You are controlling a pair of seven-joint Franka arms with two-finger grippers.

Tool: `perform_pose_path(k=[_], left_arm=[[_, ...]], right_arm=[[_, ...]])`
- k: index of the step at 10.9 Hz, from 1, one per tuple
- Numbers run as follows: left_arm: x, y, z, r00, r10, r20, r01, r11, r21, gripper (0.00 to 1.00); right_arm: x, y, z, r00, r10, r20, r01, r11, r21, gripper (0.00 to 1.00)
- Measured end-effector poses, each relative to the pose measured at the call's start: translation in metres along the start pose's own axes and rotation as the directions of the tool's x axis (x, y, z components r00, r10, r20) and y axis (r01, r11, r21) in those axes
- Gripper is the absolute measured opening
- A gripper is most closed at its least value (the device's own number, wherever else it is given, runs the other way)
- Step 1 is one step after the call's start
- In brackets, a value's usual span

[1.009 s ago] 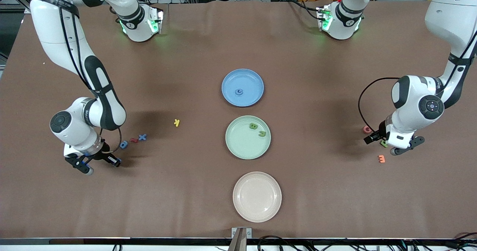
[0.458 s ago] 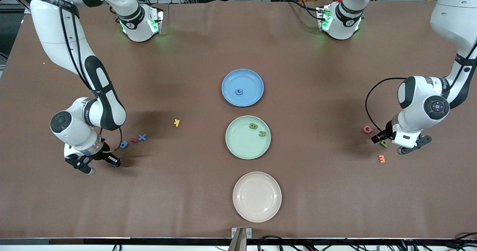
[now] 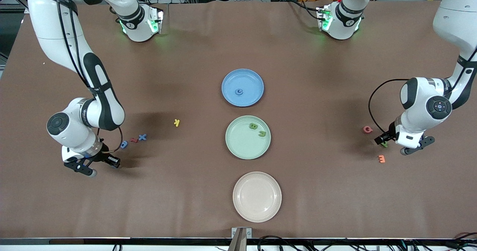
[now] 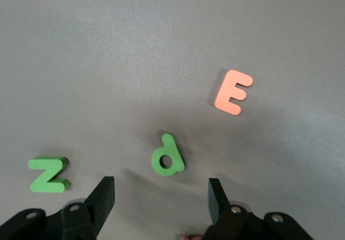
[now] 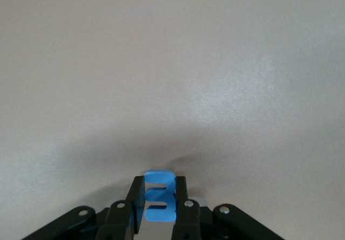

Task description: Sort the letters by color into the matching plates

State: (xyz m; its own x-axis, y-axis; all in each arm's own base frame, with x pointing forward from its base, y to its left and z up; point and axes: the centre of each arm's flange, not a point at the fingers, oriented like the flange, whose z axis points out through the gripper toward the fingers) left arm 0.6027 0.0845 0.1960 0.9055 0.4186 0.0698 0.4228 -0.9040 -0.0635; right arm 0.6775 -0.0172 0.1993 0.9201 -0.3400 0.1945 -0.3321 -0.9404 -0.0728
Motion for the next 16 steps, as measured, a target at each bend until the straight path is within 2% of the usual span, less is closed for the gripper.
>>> perform_pose_path(k=[2, 5, 7, 9, 13, 16], left_arm=[[0.003, -0.003, 0.003, 1.000, -0.001, -0.003, 0.001, 1.000, 0.000, 0.78], [0.007, -0.002, 0.004, 1.000, 0.007, -0.014, -0.007, 1.000, 0.000, 0.78], [0.011, -0.001, 0.004, 1.000, 0.013, -0.022, -0.013, 1.000, 0.001, 0.78], [0.012, -0.001, 0.007, 1.000, 0.014, -0.021, -0.014, 1.000, 0.000, 0.78], [0.011, 0.003, 0.011, 1.000, 0.021, -0.018, -0.021, 1.000, -0.004, 0.74], [0.012, 0.004, 0.013, 1.000, 0.024, -0.017, -0.024, 1.000, -0.005, 0.72]], right_arm=[[0.004, -0.012, -0.012, 0.997, -0.074, -0.003, 0.074, 0.997, -0.024, 0.27], [-0.001, -0.045, -0.025, 0.991, -0.136, -0.018, 0.136, 0.991, -0.014, 0.27], [-0.018, -0.087, -0.030, 0.980, -0.199, -0.014, 0.200, 0.980, 0.002, 0.27], [-0.044, -0.136, -0.035, 0.962, -0.272, 0.010, 0.272, 0.962, 0.018, 0.27], [-0.096, -0.215, -0.060, 0.916, -0.399, 0.036, 0.397, 0.916, 0.053, 0.27], [-0.162, -0.283, -0.076, 0.849, -0.521, 0.090, 0.514, 0.853, 0.087, 0.27]])
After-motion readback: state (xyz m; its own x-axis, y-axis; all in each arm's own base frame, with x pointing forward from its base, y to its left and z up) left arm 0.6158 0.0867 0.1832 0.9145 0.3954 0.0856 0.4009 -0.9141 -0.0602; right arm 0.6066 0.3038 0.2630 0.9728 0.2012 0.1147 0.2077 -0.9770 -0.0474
